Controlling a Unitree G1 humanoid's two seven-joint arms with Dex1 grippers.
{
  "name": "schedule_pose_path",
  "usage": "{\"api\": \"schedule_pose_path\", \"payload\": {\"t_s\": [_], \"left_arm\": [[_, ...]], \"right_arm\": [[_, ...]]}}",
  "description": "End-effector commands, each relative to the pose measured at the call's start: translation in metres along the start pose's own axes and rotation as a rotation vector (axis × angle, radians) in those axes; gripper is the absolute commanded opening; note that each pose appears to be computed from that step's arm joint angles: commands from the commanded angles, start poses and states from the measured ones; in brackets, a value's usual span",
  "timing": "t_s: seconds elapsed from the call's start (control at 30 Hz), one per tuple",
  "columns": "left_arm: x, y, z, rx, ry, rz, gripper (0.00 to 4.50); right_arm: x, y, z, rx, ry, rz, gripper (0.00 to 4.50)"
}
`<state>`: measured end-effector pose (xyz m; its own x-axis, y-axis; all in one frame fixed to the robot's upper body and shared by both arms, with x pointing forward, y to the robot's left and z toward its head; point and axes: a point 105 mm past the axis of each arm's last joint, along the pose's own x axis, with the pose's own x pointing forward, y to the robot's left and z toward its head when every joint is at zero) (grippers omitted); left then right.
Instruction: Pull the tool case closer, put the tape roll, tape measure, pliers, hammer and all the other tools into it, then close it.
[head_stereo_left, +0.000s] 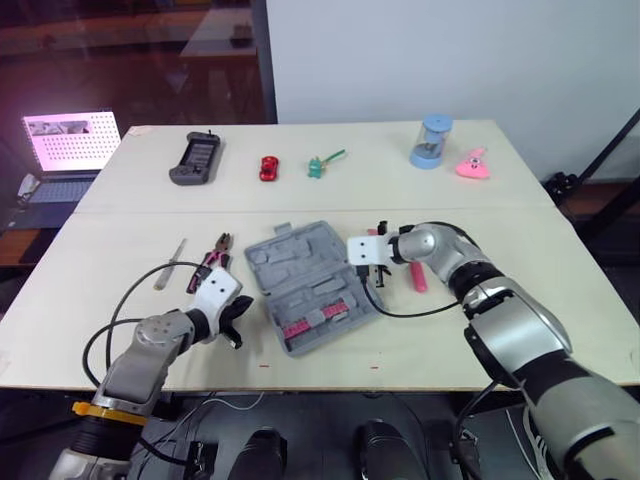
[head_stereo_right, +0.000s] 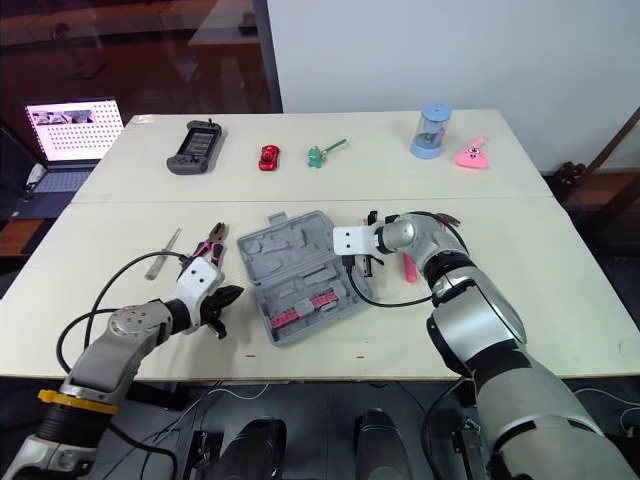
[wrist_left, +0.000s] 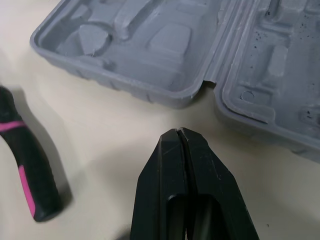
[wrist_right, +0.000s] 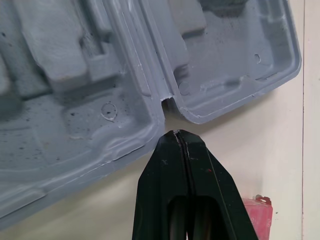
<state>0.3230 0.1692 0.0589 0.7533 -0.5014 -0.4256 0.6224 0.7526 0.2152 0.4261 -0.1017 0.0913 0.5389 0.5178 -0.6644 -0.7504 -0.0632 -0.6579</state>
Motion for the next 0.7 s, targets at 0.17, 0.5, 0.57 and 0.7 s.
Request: {"api": "schedule_pose_path", "payload": {"t_s": [0.17,0.5,0.57,0.7], "left_arm": [[0.021,-0.001,0.013,0.03,-0.016,-0.017,0.0],[0.032,0.003,0.02,0.005,-0.038,-0.052,0.0],[0.031,0.003,0.02,0.014,-0.036,-0.064,0.0],[0.031,0.004,0.02,0.054,-0.02,-0.071,0.0]], "right_arm": [[0.006,-0.002,0.02,-0.064,-0.041,0.031,0.01],[-0.004,0.013,0.021,-0.026,-0.11,0.191,0.01],[-0.007,0.016,0.02,-0.006,-0.12,0.221,0.01],[-0.011,0.029,0.016,0.022,-0.136,0.309,0.01]]}}
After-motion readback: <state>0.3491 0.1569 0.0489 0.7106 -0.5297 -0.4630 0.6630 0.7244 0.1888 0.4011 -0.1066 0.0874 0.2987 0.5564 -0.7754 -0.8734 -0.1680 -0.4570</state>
